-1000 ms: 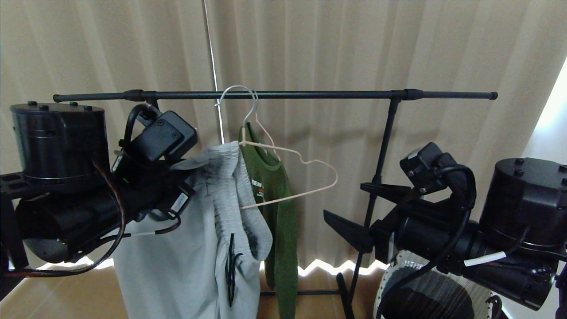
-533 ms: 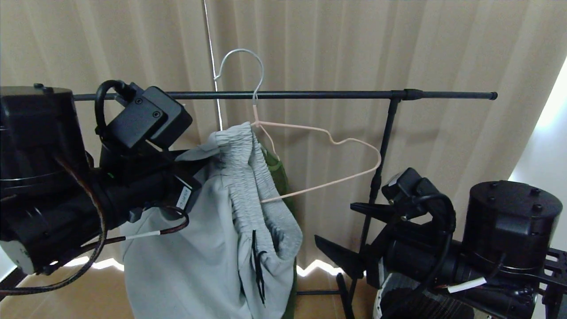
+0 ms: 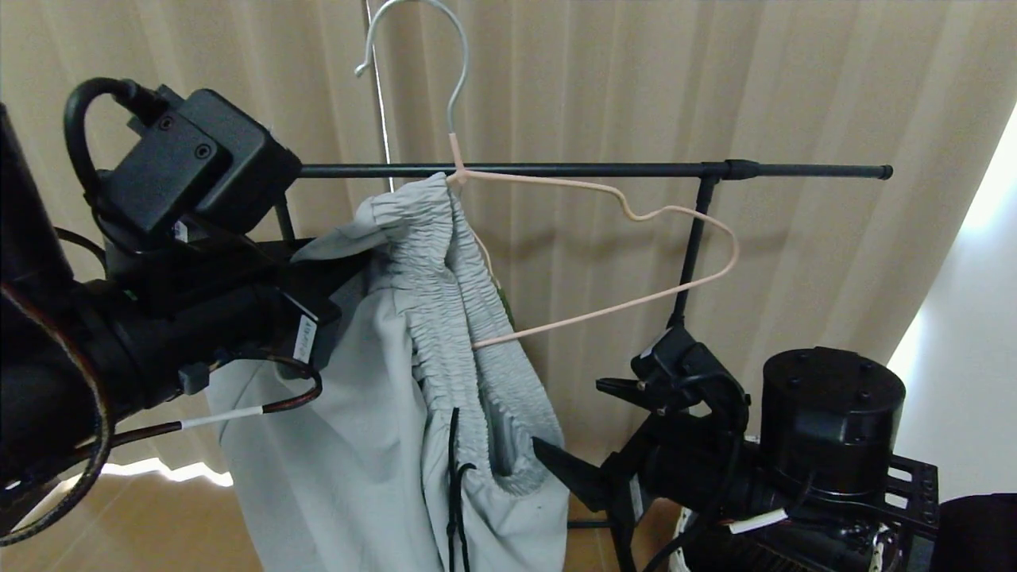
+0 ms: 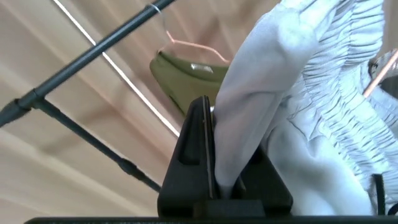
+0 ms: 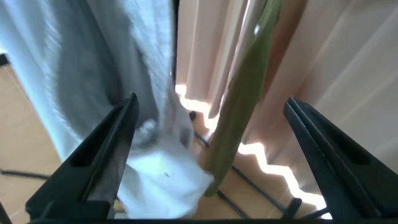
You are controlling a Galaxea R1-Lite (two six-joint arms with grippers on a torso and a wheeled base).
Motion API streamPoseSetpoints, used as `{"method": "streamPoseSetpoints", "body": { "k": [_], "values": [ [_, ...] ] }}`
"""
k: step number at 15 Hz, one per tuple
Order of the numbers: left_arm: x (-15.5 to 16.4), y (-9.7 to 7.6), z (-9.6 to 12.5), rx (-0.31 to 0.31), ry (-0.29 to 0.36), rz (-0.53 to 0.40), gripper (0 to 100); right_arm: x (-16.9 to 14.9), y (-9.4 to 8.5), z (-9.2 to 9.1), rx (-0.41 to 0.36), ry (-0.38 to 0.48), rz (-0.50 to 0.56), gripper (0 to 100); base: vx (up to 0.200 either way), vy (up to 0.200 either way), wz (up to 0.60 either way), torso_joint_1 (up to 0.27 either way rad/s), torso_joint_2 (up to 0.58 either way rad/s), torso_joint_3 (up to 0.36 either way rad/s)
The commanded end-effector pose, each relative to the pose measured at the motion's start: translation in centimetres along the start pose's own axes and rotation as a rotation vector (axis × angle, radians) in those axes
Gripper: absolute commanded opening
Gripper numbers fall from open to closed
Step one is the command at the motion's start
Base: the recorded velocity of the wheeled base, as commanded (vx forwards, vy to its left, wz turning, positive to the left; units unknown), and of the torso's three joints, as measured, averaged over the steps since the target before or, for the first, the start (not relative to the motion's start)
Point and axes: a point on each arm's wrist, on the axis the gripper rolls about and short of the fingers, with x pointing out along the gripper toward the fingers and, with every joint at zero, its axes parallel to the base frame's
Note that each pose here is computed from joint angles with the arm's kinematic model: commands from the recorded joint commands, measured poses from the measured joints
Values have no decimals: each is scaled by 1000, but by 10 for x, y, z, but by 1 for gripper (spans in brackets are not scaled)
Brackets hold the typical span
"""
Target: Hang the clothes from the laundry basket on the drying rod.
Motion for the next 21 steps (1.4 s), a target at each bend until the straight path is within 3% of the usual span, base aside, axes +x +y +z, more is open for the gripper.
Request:
{"method": "streamPoseSetpoints", "body": {
  "k": [1,3,4,7,11,16,18,21],
  "values": [
    [-8,3,4,-7,-32,-6,0,7,0,-9,-1,28,-2,100,0,0,0,0,0,0],
    [-8,4,5,-9,-34,0,0,6,0,-10,-1,33,-4,100,0,0,0,0,0,0],
    [-9,5,5,-9,-34,3,0,4,-1,-13,-1,42,-13,0,0,0,0,0,0,0],
    [-9,10,2,-13,-24,27,0,0,-7,-10,5,27,-67,0,0,0,0,0,0,0],
    [-8,20,-5,-13,9,74,0,-18,-32,-8,8,12,-159,0,0,0,0,0,0,0],
    [-12,19,-18,-2,52,78,0,-22,-56,-4,-9,-2,-250,0,0,0,0,0,0,0],
    [-16,14,-32,41,99,65,0,-23,-64,0,-1,-19,-279,0,0,0,0,0,0,0],
    [-24,16,-61,195,207,81,0,-21,-80,15,10,-75,-334,0,0,0,0,0,0,0]
  ]
}}
